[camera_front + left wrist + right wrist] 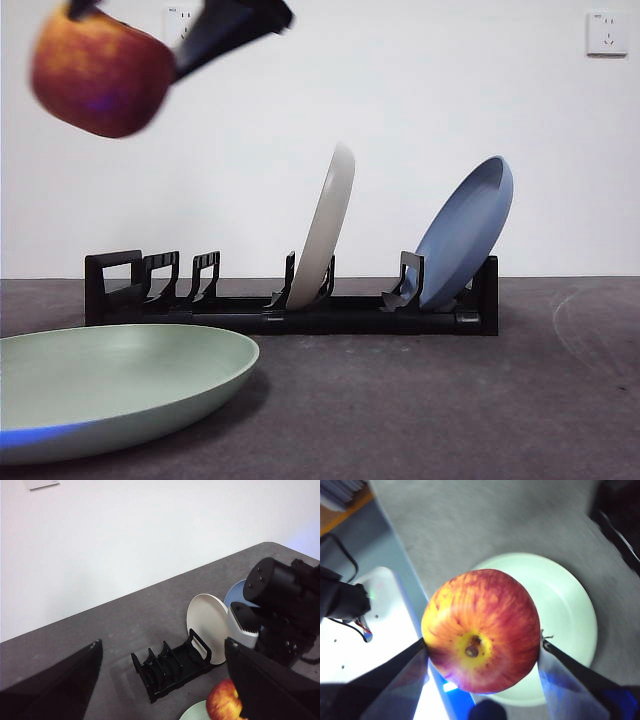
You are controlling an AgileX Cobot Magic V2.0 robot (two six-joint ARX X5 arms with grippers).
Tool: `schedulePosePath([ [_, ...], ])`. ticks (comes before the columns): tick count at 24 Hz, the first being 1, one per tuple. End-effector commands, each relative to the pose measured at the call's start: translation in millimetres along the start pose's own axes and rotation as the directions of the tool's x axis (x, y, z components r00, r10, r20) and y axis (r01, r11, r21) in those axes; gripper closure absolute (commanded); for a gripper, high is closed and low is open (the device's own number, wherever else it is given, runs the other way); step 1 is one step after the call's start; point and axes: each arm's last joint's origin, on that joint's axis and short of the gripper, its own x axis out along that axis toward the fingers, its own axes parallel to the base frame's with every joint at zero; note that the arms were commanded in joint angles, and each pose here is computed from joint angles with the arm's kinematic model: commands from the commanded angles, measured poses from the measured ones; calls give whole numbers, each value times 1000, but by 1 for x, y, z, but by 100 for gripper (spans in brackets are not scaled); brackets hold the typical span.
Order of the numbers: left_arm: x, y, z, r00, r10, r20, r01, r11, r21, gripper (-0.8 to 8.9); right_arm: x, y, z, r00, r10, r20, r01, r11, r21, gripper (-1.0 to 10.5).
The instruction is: Take the green plate from the plate rack,put the plate on the table,take the apple from the table,put the apple in the plate
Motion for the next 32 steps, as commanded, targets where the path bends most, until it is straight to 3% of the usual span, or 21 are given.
schedulePosePath([
  [1,-2,1,-1,1000,0,6,0,1000,0,404,16,8,3,999,-53,-4,53,998,-22,963],
  [3,-2,1,-1,1000,-11,4,11,1000,0,404,32,5,1,997,-64,-44,63,998,-19,963],
  [7,-2,-3,-1,991,-132,-8,132,991,-1,406,81,-8,-10,979,-60,-194,62,998,6,963],
  [11,2,-5,-3,991,-130,-26,130,992,7,409,112,-16,-18,960,-50,-274,58,998,19,963],
  [32,4,-6,-4,991,-128,-34,129,992,14,409,144,-25,-27,942,-80,-326,85,996,-1,963],
])
